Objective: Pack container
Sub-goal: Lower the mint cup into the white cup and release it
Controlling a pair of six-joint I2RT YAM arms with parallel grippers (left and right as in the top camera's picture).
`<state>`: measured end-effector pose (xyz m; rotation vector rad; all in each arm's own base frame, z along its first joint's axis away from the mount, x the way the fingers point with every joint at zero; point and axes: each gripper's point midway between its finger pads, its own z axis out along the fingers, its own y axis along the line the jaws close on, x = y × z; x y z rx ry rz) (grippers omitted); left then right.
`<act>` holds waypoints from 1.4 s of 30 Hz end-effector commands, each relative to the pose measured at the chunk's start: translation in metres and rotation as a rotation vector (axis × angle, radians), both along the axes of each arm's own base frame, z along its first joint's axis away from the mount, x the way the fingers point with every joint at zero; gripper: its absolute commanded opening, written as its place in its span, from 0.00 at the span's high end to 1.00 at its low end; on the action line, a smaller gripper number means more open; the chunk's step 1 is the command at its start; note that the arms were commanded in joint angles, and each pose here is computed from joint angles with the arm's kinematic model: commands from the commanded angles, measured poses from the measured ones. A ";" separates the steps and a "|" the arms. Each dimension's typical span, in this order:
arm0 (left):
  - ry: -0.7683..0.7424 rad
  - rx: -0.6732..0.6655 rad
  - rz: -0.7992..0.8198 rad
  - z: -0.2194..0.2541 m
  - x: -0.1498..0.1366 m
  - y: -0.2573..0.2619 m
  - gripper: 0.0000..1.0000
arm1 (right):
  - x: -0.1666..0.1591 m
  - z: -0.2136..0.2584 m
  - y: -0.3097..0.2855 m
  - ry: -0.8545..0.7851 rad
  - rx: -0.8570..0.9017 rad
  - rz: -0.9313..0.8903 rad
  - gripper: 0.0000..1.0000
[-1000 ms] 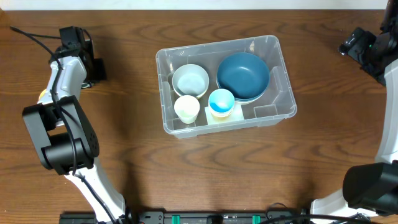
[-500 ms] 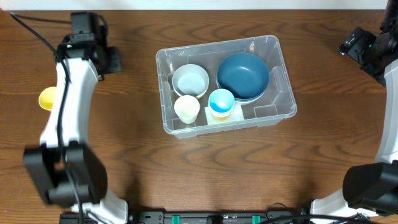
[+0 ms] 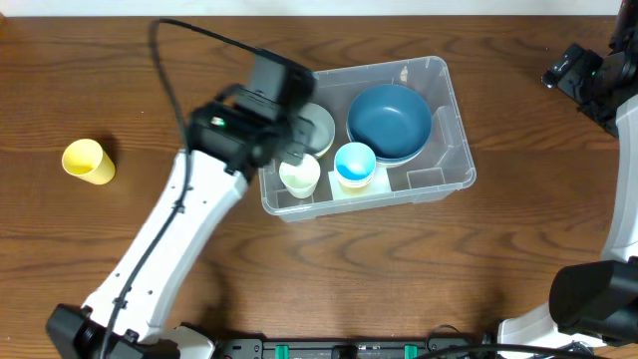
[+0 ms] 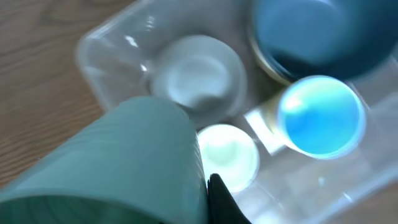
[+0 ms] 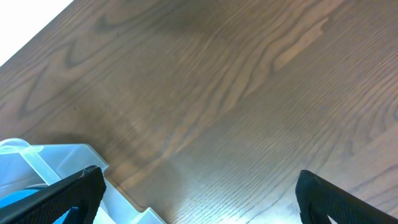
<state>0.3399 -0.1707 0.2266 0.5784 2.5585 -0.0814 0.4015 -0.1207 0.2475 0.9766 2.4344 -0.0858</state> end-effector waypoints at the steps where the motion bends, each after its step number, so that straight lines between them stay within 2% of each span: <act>1: 0.036 0.032 -0.041 -0.011 -0.005 -0.009 0.94 | -0.001 -0.002 -0.004 0.005 -0.002 -0.023 0.01; 17: 0.369 0.057 -0.099 -0.086 -0.034 -0.026 0.94 | -0.001 -0.002 -0.004 0.006 -0.002 -0.022 0.01; 30: 0.394 0.066 -0.099 -0.093 -0.037 -0.025 0.94 | -0.001 -0.002 -0.004 0.006 -0.002 -0.022 0.01; 31: 0.393 0.065 -0.099 -0.093 -0.036 -0.025 0.91 | -0.001 -0.002 -0.004 0.006 -0.002 -0.022 0.01; 33: 0.389 0.063 -0.099 -0.093 -0.036 -0.026 0.59 | -0.001 -0.002 -0.004 0.005 -0.002 -0.023 0.01; 34: 0.387 0.062 -0.100 -0.092 -0.035 -0.026 0.49 | -0.001 -0.002 -0.004 0.005 -0.002 -0.022 0.01; 35: 0.384 0.061 -0.099 -0.092 -0.034 -0.026 0.44 | -0.001 -0.002 -0.004 0.006 -0.002 -0.023 0.01; 42: 0.365 0.050 -0.090 -0.090 -0.029 -0.025 0.43 | -0.001 -0.002 -0.004 0.005 -0.002 -0.022 0.01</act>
